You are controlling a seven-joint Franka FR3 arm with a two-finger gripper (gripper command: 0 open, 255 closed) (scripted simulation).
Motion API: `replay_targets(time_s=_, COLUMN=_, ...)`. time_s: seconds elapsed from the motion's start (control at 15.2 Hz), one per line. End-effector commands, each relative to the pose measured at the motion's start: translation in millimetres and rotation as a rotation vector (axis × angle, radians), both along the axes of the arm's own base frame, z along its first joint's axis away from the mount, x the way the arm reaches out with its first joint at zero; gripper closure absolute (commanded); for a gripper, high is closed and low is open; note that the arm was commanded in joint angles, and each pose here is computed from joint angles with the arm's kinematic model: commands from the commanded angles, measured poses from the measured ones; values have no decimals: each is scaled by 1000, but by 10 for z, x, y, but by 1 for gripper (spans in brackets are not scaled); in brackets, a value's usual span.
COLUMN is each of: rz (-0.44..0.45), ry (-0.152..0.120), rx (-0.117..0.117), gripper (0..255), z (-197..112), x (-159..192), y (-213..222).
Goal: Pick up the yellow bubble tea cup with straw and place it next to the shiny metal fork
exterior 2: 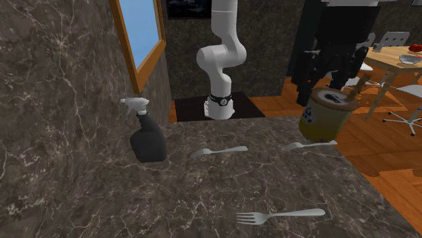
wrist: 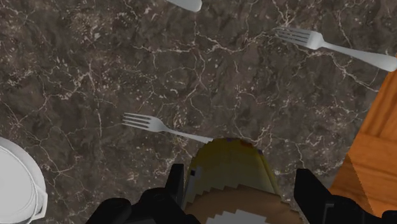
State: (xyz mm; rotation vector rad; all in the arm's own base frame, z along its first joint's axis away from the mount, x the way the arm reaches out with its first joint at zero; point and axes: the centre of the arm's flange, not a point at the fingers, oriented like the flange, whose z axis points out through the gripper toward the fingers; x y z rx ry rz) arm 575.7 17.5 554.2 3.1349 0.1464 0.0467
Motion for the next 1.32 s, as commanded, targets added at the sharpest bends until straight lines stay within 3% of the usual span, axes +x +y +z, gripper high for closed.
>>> replay_targets(time_s=0.0, rz=-2, ry=-1, rx=0, gripper=255, z=15, x=-31, y=252)
replay_targets(time_s=0.59, rz=-2, ry=-1, rx=0, gripper=255, z=29, x=-82, y=1438)
replay_targets(time_s=1.25, rz=-2, ry=-1, rx=0, gripper=255, z=-445, x=-84, y=1495)
